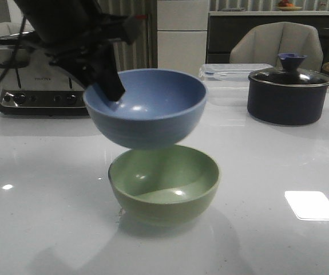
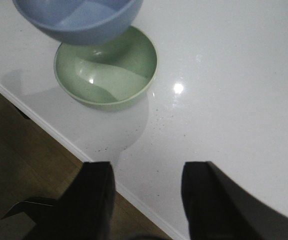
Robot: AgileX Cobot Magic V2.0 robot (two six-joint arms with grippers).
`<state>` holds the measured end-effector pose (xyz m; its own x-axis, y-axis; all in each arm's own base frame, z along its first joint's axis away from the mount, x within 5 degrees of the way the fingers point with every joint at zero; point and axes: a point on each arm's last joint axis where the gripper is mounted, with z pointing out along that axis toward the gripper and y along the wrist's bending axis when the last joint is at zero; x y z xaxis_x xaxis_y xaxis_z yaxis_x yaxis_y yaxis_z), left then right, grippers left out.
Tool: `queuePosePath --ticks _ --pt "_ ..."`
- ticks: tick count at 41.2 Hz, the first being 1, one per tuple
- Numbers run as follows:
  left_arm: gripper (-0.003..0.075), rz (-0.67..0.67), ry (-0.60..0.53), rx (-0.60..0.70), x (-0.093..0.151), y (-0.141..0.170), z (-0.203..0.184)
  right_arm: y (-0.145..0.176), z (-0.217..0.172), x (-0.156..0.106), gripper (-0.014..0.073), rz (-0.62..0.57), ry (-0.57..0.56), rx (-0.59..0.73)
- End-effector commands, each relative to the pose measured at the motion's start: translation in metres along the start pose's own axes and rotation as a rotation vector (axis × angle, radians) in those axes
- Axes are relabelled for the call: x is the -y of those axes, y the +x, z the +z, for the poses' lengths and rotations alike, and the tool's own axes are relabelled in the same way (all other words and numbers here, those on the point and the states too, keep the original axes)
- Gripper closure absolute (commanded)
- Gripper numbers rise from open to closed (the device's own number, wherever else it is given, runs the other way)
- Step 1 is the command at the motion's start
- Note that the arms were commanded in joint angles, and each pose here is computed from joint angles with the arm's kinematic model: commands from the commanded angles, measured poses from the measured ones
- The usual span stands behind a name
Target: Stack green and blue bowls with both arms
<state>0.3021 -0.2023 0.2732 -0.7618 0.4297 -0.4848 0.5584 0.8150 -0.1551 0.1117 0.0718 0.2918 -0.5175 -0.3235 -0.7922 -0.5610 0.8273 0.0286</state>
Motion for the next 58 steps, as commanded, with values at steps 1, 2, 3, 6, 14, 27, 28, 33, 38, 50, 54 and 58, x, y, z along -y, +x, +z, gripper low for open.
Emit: queuePosePath --ticks 1,2,3,6,14,27,28,33,38,50,54,58 --pt "0.0627 0.020 0.026 0.084 0.014 -0.012 -0.006 -0.013 -0.006 0.001 0.0161 -0.018 0.013 0.089" --pt "0.0627 0.023 0.028 0.073 0.016 -0.011 -0.001 -0.013 -0.006 0.001 0.0161 -0.018 0.013 0.089" --pt "0.0627 0.024 0.028 0.069 0.016 -0.011 0.003 -0.013 -0.006 0.001 0.0161 -0.018 0.013 0.089" --pt "0.0627 0.028 0.029 0.057 0.018 -0.011 0.015 -0.013 -0.006 0.001 0.0161 -0.018 0.013 0.089" --pt "0.0627 0.015 0.026 0.012 0.014 -0.008 0.039 -0.013 -0.006 0.001 0.0161 -0.018 0.013 0.089" --pt "0.0424 -0.009 0.044 -0.002 0.015 -0.007 0.045 -0.013 -0.006 0.001 0.0161 -0.018 0.013 0.089" --pt "0.0414 -0.009 0.044 -0.007 0.015 -0.007 0.045 -0.013 -0.006 0.001 0.0161 -0.018 0.013 0.089" --pt "0.0403 0.004 0.040 0.012 0.016 -0.008 0.034 -0.013 -0.006 0.001 0.0161 -0.018 0.013 0.089" --pt "0.0403 0.051 0.013 0.053 0.017 -0.010 0.009 -0.013 -0.006 0.001 0.0161 -0.018 0.013 0.089" --pt "0.0403 0.087 0.004 0.187 0.024 0.019 -0.070 -0.013 -0.006 0.001 0.0161 -0.018 0.013 0.089" --pt "0.0403 0.102 -0.006 0.220 0.025 0.044 -0.094 -0.013 -0.006 0.001 0.0161 -0.018 0.013 0.089" --pt "0.0403 0.116 -0.017 0.251 0.024 0.067 -0.112 -0.013 -0.006 0.001 0.0161 -0.018 0.013 0.089"
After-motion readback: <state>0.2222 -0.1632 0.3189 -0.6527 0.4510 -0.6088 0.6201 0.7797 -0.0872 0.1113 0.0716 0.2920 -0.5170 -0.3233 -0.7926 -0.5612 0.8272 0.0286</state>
